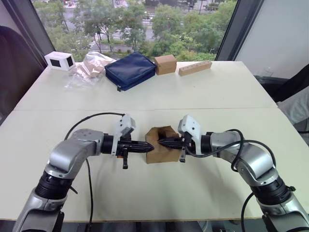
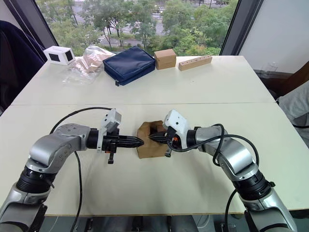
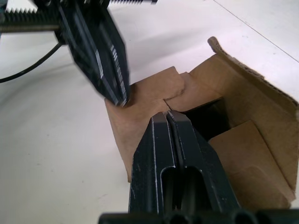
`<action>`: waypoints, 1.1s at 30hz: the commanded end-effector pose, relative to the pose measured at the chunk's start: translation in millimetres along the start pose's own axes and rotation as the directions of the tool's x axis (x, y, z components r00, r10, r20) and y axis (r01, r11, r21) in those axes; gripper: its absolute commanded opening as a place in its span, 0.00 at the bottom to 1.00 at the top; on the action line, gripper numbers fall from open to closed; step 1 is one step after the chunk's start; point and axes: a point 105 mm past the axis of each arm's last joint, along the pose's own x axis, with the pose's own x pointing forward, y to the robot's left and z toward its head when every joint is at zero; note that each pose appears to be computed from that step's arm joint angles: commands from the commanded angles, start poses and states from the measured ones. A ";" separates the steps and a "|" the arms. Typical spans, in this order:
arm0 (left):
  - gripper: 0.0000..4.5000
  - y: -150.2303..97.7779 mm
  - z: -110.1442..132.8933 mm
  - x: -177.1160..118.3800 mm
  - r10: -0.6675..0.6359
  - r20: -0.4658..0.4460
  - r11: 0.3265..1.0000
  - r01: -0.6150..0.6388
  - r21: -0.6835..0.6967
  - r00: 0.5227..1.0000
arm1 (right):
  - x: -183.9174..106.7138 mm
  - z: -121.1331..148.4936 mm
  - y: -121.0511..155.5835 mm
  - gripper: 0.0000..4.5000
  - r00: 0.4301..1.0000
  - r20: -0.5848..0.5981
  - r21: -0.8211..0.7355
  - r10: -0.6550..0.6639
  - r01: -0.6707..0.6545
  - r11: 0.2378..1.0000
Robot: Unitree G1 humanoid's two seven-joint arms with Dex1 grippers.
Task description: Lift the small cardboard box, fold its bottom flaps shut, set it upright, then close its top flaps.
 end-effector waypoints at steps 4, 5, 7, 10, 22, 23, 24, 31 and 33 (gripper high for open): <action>0.01 12.9 -0.7 1.5 0.063 0.024 0.998 -0.064 0.030 0.998 | -32.4 65.8 -6.4 0.00 0.967 0.253 -0.083 0.020 0.001 0.997; 0.01 12.6 -0.3 1.7 0.062 0.028 0.998 -0.063 0.031 0.998 | -36.1 73.4 -13.7 0.00 0.959 0.282 -0.078 -0.007 0.030 0.997; 0.01 11.6 1.1 1.3 0.057 0.040 0.998 -0.058 0.029 0.998 | -36.7 76.3 -22.6 0.00 0.958 0.284 -0.085 -0.031 0.058 0.995; 0.01 9.6 2.3 0.5 0.050 0.052 0.998 -0.051 0.023 0.997 | -23.8 71.6 -38.8 0.00 0.960 0.260 -0.152 -0.104 0.147 0.977; 0.01 12.9 5.1 -15.8 0.079 0.032 0.995 -0.081 0.058 0.996 | 2.1 29.4 -19.2 0.00 0.999 0.047 -0.284 0.016 -0.002 0.959; 0.01 13.7 6.7 -19.4 0.081 0.028 0.995 -0.083 0.063 0.996 | 1.3 28.0 -15.8 0.00 0.999 0.043 -0.284 0.027 -0.014 0.959; 0.01 14.4 8.3 -22.8 0.083 0.025 0.994 -0.084 0.067 0.996 | 1.0 27.2 -13.6 0.00 0.999 0.042 -0.283 0.030 -0.017 0.959; 0.01 30.3 39.8 -34.8 0.124 0.115 0.988 -0.134 0.082 0.986 | 1.9 19.0 -8.4 0.00 0.999 0.033 -0.256 0.020 -0.011 0.967; 0.01 34.2 48.4 -28.3 0.125 0.145 0.986 -0.139 0.093 0.982 | 3.2 17.7 -7.6 0.00 0.999 0.030 -0.252 0.017 -0.009 0.968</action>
